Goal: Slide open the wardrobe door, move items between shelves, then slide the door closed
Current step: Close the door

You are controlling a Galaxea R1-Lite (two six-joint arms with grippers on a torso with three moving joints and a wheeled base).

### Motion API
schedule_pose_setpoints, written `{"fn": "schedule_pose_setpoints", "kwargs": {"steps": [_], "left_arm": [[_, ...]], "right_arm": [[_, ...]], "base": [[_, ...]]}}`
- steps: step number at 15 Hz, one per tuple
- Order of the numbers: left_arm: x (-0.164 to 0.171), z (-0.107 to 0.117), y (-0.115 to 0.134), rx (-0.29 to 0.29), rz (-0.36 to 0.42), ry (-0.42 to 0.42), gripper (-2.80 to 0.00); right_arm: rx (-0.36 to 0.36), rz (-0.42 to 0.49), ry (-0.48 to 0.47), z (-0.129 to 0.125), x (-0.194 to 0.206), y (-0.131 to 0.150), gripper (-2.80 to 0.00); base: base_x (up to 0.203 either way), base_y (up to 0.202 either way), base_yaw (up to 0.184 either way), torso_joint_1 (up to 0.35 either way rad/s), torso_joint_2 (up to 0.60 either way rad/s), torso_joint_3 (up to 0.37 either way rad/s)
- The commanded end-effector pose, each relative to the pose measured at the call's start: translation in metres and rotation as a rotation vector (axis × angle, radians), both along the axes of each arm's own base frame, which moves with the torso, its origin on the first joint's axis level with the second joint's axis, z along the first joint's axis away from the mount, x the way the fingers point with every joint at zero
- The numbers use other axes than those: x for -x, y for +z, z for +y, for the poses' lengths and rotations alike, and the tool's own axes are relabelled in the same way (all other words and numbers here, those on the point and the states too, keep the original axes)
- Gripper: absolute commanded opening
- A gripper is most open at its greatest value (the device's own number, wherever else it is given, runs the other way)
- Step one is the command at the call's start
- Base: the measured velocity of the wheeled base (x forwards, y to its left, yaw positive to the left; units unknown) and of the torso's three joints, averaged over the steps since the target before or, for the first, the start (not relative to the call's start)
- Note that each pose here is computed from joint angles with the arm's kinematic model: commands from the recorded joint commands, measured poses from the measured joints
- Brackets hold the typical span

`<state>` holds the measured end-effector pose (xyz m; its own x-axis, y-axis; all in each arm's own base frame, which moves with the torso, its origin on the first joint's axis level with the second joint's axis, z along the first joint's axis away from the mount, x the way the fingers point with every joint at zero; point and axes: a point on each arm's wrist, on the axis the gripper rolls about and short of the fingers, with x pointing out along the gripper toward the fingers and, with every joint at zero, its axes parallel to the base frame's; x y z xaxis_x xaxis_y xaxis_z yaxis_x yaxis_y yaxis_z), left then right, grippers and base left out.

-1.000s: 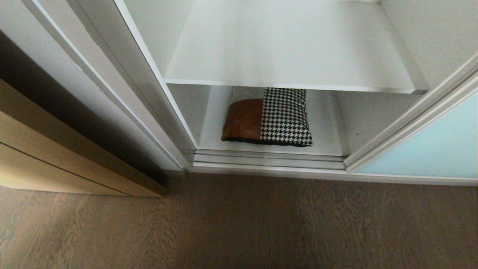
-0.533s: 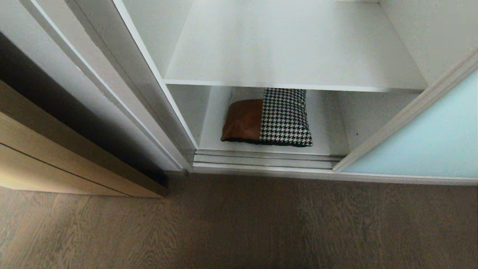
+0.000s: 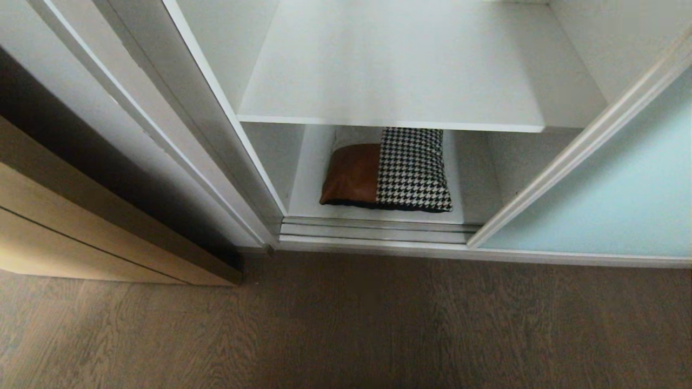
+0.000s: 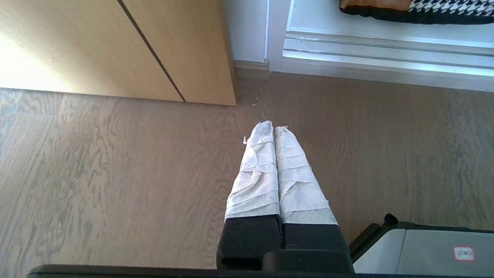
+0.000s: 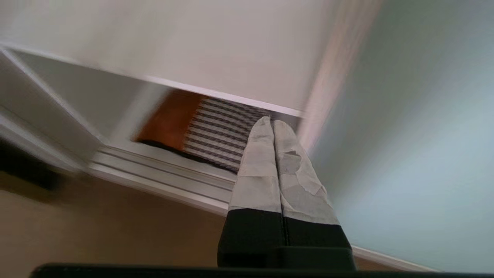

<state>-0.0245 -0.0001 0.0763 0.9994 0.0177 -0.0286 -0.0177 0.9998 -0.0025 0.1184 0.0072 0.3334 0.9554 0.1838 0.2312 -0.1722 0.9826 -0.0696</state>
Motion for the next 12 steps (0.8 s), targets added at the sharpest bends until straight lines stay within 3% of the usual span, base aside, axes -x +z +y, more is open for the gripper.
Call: {"fn": "schedule_pose_setpoints", "kwargs": {"steps": [1,5,8,12], "left_arm": [[0.000,0.000,0.000,0.000,0.002,0.001,-2.80],[0.000,0.000,0.000,0.000,0.002,0.001,-2.80],[0.000,0.000,0.000,0.000,0.002,0.001,-2.80],[0.000,0.000,0.000,0.000,0.002,0.000,-2.80]], "right_arm": [[-0.041,0.047,0.090,0.003,-0.023,0.002,-2.80],[-0.105,0.059,0.130,0.003,-0.048,0.014,-2.80],[-0.099,0.048,0.132,-0.004,-0.045,0.016,-2.80],[-0.097,0.019,0.035,-0.020,-0.039,0.016,-2.80]], "base": [[0.000,0.000,0.000,0.000,0.00,0.000],[0.000,0.000,0.000,0.000,0.00,0.000],[0.000,0.000,0.000,0.000,0.00,0.000],[0.000,0.000,0.000,0.000,0.00,0.000]]}}
